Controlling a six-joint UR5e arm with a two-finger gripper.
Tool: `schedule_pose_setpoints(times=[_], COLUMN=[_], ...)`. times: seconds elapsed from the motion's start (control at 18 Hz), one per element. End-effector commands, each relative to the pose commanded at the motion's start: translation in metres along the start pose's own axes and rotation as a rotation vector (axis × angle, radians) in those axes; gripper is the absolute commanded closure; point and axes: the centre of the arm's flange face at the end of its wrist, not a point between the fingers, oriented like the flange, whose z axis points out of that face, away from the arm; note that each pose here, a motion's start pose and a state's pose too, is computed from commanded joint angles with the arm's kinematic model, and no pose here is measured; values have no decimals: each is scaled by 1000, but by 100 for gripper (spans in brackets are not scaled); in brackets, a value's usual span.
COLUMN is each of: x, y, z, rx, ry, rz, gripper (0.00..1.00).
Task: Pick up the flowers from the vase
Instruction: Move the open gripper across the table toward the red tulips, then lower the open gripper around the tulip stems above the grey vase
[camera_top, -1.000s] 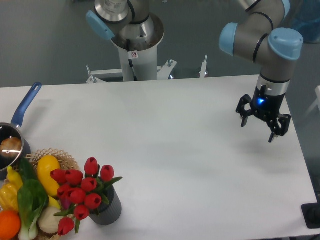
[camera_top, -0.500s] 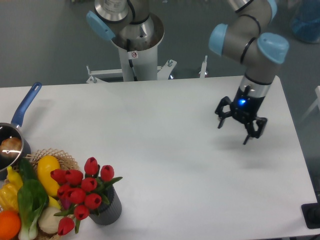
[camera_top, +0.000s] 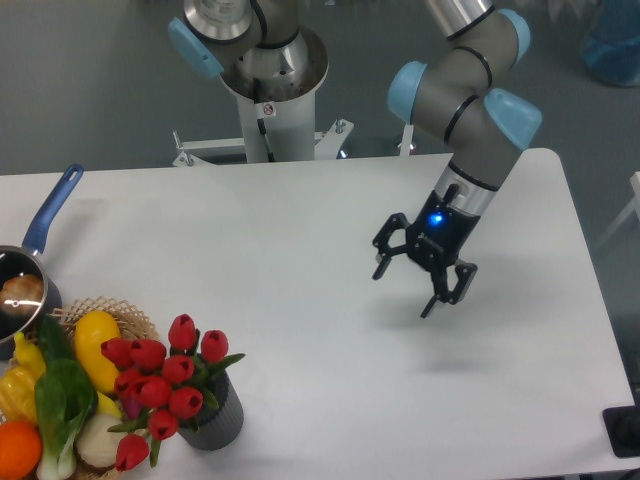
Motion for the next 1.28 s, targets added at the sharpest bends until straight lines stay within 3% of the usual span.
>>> schedule_pose_setpoints(times=[0.17, 0.5, 0.89, 1.28], x=[3, 14, 26, 42], y=[-22, -70, -112, -129], z=[19, 40, 41, 73], rx=[5, 46, 364, 377], ry=[29, 68, 159, 229], rz=[-75, -80, -110, -105], gripper=[0, 0, 0, 0])
